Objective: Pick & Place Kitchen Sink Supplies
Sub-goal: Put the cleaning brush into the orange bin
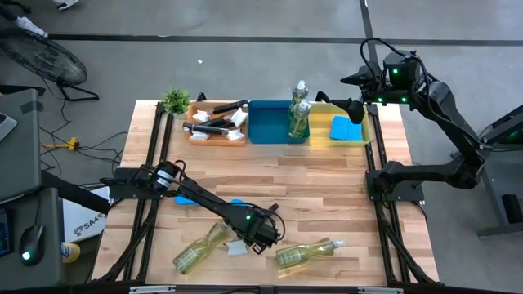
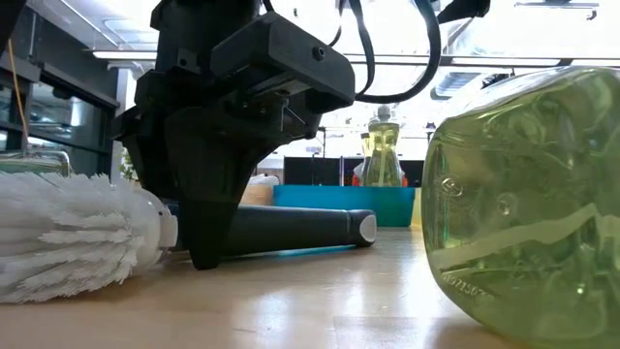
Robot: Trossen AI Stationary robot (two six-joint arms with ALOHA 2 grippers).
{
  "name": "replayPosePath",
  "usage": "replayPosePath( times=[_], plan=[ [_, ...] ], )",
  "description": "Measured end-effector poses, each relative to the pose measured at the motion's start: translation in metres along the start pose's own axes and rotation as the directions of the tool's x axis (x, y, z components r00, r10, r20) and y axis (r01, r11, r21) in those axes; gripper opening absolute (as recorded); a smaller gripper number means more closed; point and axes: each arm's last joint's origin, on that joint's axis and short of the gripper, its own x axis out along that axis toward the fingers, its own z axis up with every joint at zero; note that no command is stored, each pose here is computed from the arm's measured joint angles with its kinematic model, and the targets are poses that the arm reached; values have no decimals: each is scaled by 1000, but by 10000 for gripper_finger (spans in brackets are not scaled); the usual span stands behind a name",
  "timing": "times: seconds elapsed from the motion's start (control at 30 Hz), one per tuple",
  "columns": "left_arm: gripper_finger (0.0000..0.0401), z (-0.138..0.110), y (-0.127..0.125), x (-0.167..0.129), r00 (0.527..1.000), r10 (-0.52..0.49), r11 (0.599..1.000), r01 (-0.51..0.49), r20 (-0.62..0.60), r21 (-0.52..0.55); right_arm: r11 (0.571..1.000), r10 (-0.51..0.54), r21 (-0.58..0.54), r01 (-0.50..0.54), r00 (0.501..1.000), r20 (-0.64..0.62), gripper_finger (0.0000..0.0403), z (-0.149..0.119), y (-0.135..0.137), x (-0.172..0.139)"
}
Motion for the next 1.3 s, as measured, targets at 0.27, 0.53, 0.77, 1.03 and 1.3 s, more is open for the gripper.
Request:
replayPosePath(
  times=[0.27,0.53,0.77,1.03,1.3],
  plan=[
    [128,1,-3,-4,1000,-1,1000,1,-18,-2,1000,1,-14,-1,1000,-6,385,-1,0,0],
    [127,0,-5,-7,998,-20,999,22,-63,23,1000,1,-18,-1,1000,-6,385,-1,0,0],
    [127,-1,-3,-8,997,-7,999,10,-82,31,1000,1,-18,-1,1000,-6,385,-1,0,0],
    [127,-1,-3,-13,996,-18,999,20,-85,32,999,3,-32,-3,1000,-18,385,-2,0,0],
    [127,6,-2,-29,997,-30,998,34,-72,60,999,1,-33,-2,1000,-18,385,-2,0,0]
  ],
)
